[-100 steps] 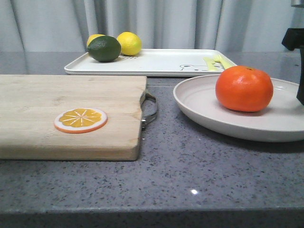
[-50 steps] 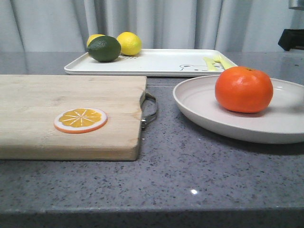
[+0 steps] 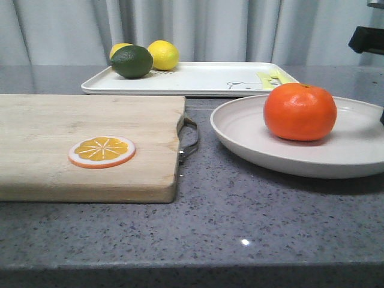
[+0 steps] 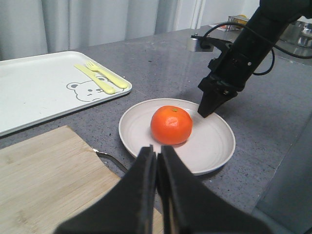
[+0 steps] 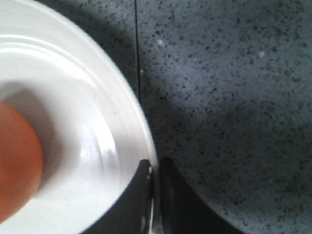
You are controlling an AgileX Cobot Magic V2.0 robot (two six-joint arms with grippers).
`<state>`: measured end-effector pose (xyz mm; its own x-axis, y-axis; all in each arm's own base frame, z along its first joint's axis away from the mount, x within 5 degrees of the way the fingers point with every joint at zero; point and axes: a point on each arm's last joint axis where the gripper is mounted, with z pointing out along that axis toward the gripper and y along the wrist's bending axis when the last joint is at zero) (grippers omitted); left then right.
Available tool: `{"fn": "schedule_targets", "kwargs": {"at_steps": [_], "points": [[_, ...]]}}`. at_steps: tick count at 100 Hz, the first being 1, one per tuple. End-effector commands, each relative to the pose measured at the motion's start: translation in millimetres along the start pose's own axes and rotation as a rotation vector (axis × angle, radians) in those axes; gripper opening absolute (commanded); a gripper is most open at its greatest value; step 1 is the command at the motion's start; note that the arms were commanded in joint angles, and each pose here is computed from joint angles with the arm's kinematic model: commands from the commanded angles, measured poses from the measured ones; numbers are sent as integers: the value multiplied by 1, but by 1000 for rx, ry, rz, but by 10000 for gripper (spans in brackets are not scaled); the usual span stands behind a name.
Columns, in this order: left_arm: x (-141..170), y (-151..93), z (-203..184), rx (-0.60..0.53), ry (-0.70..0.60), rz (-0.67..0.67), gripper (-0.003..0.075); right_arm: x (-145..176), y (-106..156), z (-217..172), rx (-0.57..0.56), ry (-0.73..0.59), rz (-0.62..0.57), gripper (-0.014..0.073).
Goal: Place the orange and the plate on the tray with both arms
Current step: 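Grip the plate rim with the right gripper and lift the plate, then carry the plate with the right gripper and lower it onto the white tray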
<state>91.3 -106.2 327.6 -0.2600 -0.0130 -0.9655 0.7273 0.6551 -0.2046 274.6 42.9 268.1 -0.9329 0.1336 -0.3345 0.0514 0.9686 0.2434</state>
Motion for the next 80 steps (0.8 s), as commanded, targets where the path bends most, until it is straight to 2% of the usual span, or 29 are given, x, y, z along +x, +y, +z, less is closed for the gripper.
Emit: {"fn": "schedule_targets", "kwargs": {"at_steps": [1,20,35,58,80], "points": [[-16,-2,-3,4,-101,-3,-20,-6,-1,-26,-44,-104,3,-66],[-16,-2,-3,4,-101,-3,-20,-14,2,-44,-153,-131,-1,-66],[-16,-2,-3,4,-101,-3,-20,-29,10,-63,-184,-193,-21,-66],[-16,-2,-3,4,-101,-3,-20,-69,22,-83,-206,-247,-62,-66],[-16,-2,-3,4,-101,-3,-20,-112,39,-84,-234,-267,-114,-66]]}}
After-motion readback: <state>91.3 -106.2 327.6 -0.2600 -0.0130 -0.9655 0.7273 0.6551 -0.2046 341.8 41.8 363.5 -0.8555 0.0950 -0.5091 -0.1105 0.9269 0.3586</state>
